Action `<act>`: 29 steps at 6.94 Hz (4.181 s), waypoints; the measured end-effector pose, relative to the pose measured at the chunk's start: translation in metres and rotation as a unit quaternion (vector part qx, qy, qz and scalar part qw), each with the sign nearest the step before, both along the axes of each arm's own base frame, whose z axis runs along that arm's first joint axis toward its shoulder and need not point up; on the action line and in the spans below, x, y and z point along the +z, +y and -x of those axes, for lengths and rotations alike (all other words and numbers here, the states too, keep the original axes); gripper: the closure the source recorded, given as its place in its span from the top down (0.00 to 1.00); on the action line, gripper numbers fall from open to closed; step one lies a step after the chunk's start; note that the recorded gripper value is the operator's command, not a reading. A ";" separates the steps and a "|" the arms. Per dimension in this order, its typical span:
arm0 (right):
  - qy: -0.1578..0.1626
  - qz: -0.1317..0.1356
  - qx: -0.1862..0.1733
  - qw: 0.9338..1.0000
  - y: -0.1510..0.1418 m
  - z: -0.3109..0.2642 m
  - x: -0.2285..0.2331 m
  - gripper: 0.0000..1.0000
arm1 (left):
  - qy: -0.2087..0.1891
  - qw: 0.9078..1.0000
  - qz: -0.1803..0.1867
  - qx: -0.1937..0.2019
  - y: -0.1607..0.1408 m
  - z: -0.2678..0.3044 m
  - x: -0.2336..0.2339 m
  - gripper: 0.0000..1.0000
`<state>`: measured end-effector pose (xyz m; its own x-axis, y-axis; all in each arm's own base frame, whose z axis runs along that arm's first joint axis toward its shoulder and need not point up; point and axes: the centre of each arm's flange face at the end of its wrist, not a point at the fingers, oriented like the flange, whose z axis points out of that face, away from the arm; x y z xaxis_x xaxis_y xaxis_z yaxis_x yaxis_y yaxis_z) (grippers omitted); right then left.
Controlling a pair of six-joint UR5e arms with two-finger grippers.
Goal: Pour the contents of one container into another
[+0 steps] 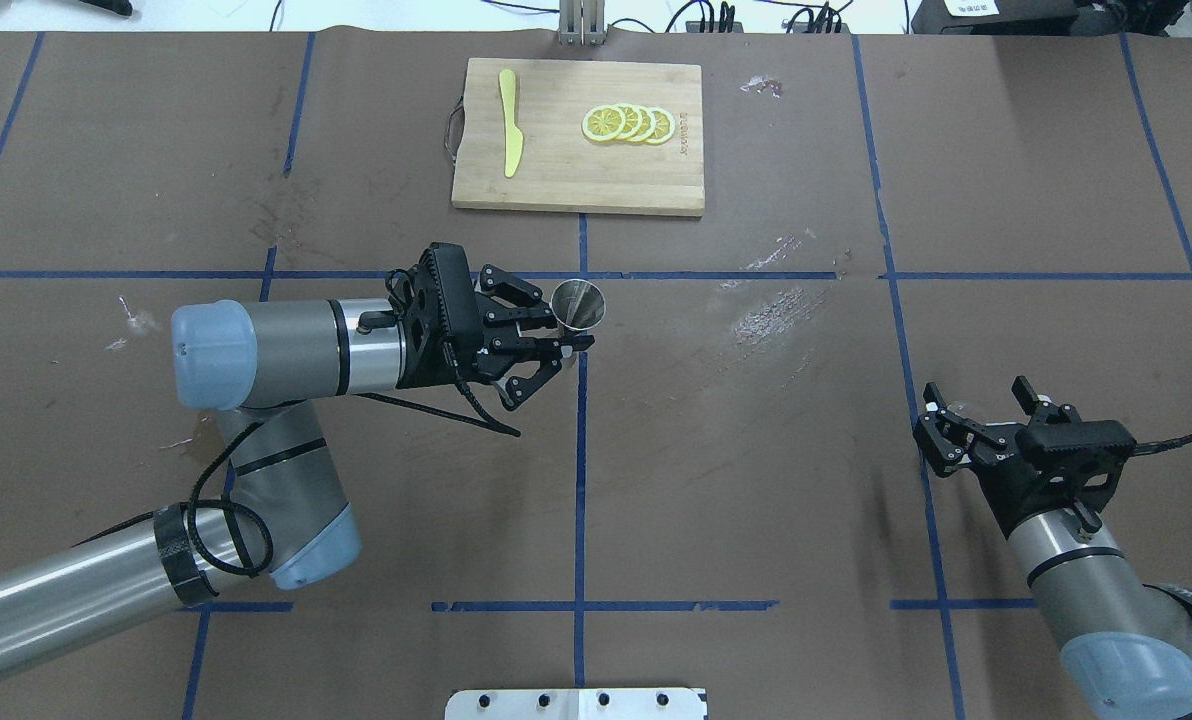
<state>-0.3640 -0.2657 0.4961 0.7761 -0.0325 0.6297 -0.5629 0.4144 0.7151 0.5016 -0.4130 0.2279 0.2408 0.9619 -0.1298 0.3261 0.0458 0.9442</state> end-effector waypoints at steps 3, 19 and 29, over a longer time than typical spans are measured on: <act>0.009 -0.008 0.007 1.000 0.013 0.017 0.029 0.99 | 0.000 1.000 0.000 0.000 0.000 0.000 0.001 0.00; 0.048 -0.113 -0.004 0.992 0.008 0.013 0.040 0.00 | 0.000 1.000 0.000 -0.001 0.000 0.004 0.005 0.00; 0.138 -0.164 -0.033 0.976 -0.091 0.049 -0.217 0.00 | -0.006 1.000 0.002 0.002 0.003 -0.003 0.009 0.00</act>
